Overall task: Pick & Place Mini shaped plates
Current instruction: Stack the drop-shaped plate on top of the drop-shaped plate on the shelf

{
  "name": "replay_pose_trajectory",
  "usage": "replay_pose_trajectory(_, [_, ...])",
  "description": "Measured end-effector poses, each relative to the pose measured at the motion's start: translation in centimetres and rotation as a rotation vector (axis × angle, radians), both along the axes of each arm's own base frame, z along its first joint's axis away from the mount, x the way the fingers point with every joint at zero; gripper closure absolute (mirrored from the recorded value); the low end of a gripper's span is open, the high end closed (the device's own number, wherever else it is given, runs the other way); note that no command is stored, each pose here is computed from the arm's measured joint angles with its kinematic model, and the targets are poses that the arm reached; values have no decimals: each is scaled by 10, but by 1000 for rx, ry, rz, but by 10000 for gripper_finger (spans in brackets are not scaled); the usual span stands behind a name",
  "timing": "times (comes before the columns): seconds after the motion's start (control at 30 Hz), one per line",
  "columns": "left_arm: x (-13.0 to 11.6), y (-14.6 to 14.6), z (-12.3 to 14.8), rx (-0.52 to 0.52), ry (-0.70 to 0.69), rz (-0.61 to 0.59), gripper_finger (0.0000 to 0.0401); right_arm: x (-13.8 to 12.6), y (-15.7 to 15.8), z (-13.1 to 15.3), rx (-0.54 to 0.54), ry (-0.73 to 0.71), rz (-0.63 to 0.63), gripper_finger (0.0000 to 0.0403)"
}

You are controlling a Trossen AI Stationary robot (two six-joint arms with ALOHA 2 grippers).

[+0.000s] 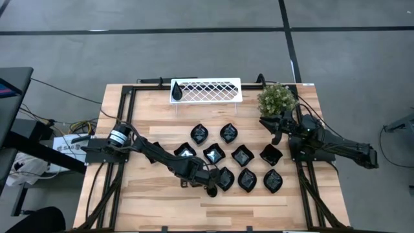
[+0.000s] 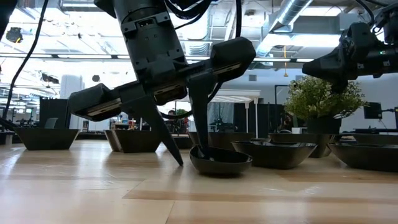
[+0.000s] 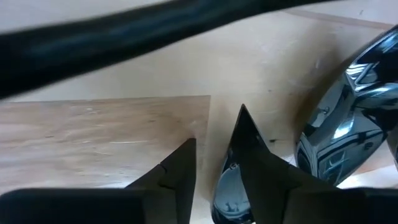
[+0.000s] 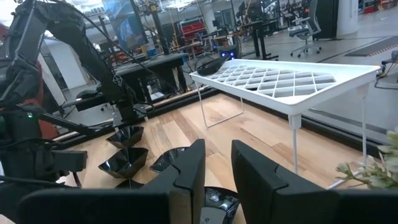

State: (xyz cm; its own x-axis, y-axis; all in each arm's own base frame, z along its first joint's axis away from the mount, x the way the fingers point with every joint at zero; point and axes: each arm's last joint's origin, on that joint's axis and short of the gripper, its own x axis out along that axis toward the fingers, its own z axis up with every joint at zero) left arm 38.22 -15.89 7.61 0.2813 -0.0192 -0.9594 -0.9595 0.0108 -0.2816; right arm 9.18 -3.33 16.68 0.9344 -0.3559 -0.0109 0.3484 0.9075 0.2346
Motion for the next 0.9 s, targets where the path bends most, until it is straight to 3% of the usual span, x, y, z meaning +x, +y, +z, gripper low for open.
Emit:
replay_pose_trajectory(0.4, [1, -1, 0, -6, -13, 1, 389, 0, 0, 0, 0, 0, 0, 329])
replay_pose_trajectory(0.9, [-8, -18, 11, -35, -10, -56, 395, 0, 0, 0, 0, -1, 0, 329])
